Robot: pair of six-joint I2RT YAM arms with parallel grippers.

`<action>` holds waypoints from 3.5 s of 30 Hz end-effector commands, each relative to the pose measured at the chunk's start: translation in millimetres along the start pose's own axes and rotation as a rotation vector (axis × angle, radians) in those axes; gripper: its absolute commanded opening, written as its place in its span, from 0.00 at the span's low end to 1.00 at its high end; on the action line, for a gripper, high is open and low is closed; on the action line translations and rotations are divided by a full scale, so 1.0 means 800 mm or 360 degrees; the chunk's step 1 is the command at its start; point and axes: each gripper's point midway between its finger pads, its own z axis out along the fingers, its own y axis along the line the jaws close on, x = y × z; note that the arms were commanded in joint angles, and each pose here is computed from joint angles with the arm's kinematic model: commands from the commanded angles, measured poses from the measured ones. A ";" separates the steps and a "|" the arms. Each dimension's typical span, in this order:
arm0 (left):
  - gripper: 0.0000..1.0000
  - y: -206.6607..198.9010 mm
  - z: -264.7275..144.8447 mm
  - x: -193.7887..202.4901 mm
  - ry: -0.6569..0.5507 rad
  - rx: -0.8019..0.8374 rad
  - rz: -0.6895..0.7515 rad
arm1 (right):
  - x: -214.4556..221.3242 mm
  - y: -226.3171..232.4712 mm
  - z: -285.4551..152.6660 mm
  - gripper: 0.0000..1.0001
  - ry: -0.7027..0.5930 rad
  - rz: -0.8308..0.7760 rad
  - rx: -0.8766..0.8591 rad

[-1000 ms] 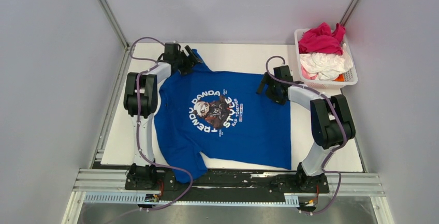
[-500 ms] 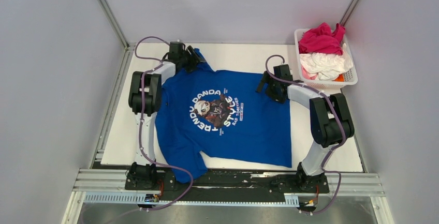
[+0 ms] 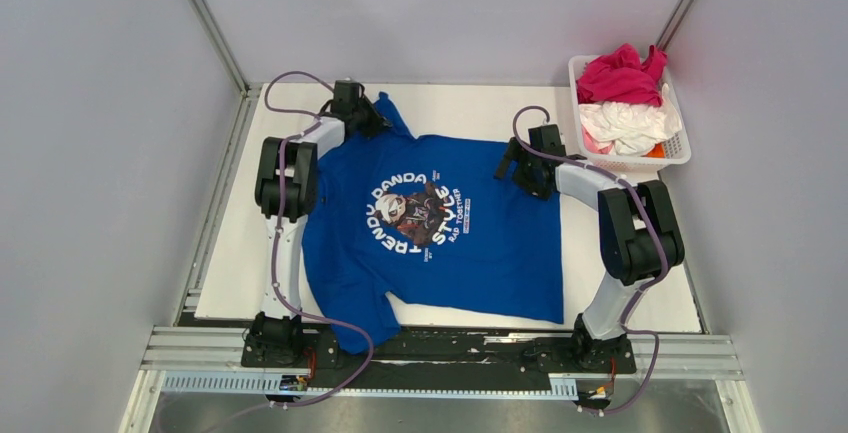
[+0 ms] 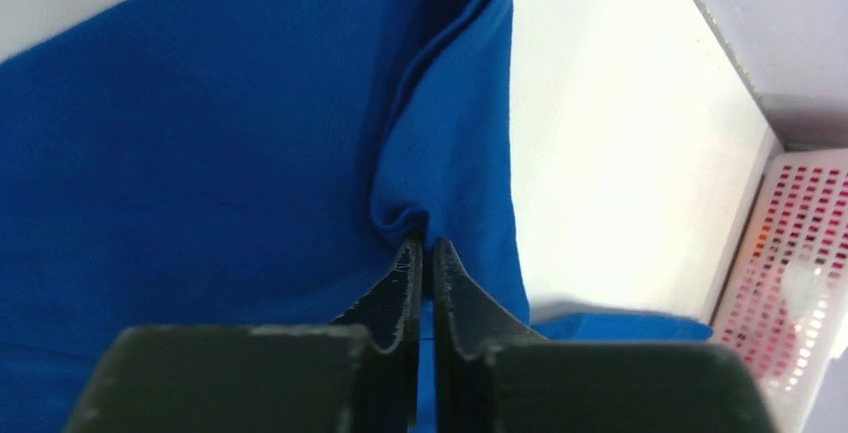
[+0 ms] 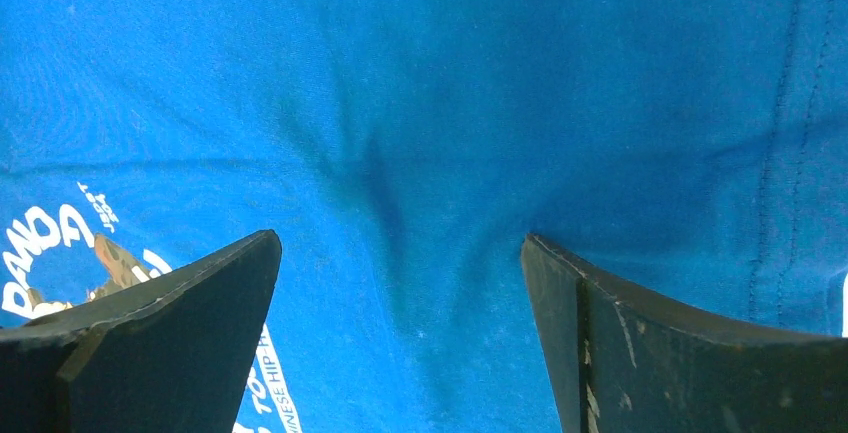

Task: Fold and stack the t-shirts
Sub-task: Flatten out the tshirt

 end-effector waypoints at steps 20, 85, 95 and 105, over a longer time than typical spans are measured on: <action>0.19 -0.143 0.043 -0.010 -0.0245 0.0202 0.0129 | -0.006 -0.008 0.004 1.00 -0.0016 -0.0003 0.0005; 1.00 0.147 -0.085 -0.043 0.0074 -0.0728 0.0049 | -0.136 -0.014 0.113 1.00 -0.0022 0.0039 -0.0054; 1.00 0.118 -0.061 -0.082 0.0055 -0.0591 0.0073 | -0.183 0.003 0.120 1.00 -0.0101 0.0026 -0.0127; 1.00 -0.011 -0.173 -0.088 -0.0134 -0.0376 0.0438 | -0.198 0.045 -0.010 1.00 -0.0304 -0.0074 -0.0187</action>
